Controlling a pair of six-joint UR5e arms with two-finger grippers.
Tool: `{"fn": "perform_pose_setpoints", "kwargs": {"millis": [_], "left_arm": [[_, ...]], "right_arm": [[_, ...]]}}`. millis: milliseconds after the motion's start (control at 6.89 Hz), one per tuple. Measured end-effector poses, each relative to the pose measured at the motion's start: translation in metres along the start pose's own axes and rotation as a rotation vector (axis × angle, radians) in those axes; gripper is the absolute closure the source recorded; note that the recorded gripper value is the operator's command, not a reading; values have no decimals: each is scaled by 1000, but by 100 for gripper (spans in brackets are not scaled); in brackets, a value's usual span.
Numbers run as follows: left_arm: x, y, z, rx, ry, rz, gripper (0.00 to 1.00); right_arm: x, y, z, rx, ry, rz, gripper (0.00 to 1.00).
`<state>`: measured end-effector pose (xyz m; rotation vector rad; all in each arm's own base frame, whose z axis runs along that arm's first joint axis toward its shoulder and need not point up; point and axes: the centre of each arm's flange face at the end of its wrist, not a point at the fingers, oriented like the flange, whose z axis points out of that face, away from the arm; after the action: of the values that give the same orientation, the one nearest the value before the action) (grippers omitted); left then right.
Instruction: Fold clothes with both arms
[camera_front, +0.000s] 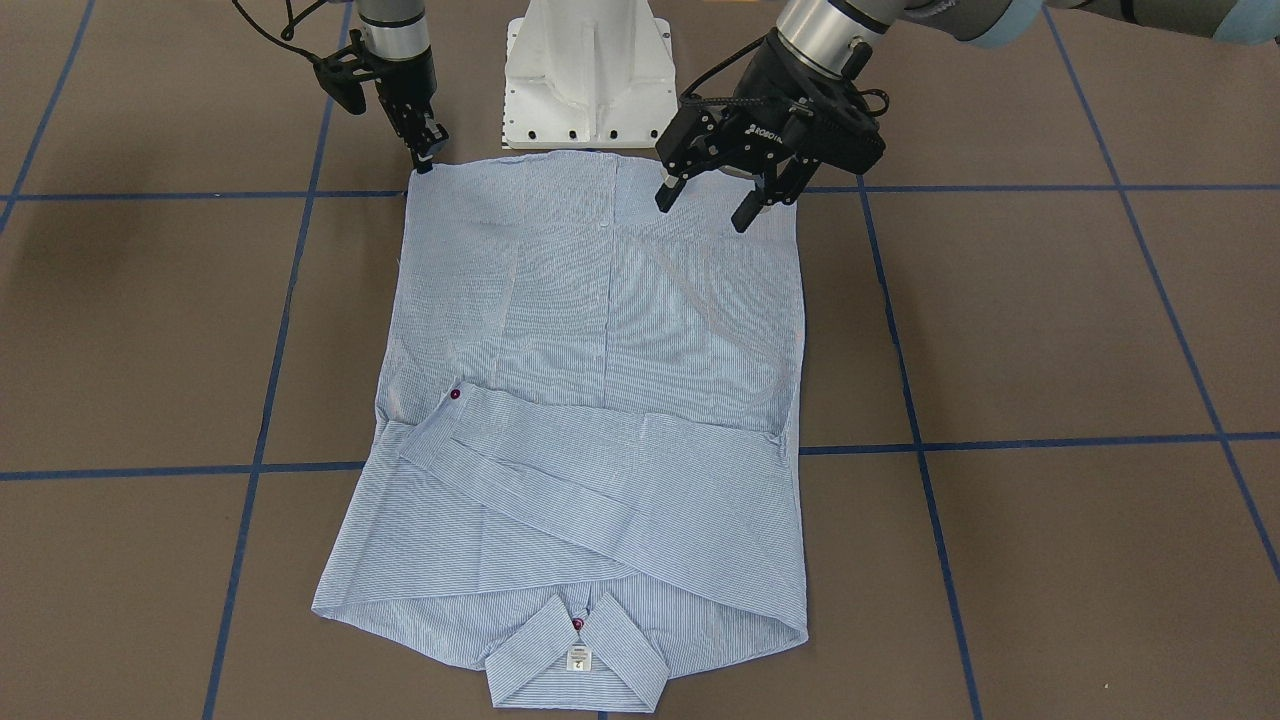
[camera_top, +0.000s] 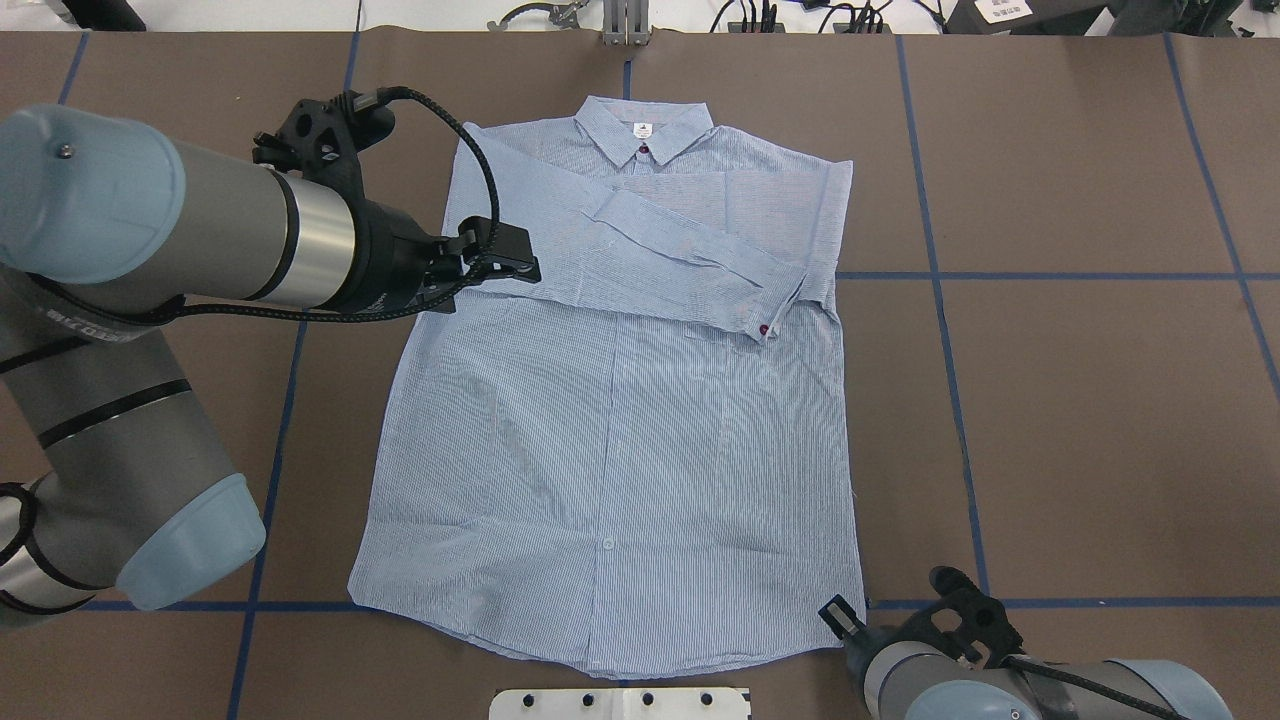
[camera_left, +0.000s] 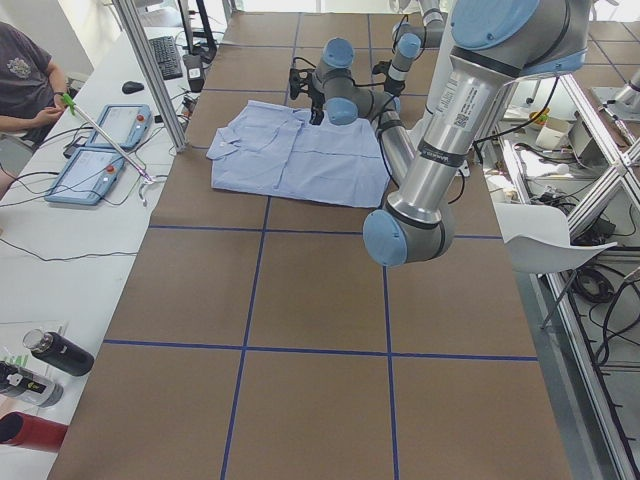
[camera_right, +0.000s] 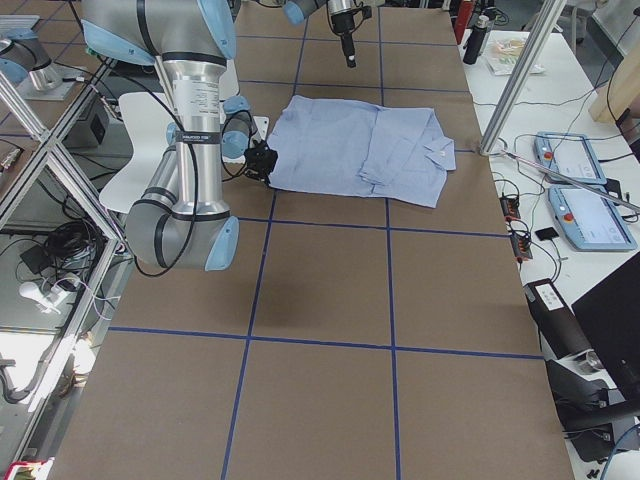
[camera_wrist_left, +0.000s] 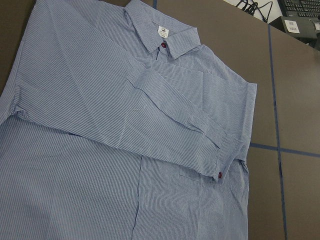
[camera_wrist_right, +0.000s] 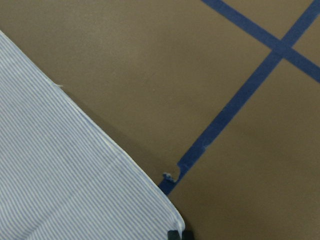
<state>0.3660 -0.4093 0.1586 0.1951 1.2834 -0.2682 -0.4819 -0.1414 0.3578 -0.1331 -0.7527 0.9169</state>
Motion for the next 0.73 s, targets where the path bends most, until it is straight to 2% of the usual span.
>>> {"fn": "perform_pose_setpoints", "kwargs": {"millis": [290,580,725], "left_arm": [[-37,21,-15,-23,-31,-30,1],[-82,67,-14,-82,-99,-43,1],[-97,100,-2,-98,-142,-77,1]], "right_arm": [[12,-15,-12,-1,9,-7,100],[24,-29,-19,11,22,-14,100],[27,-33,-21,15,26,-16,100]]}}
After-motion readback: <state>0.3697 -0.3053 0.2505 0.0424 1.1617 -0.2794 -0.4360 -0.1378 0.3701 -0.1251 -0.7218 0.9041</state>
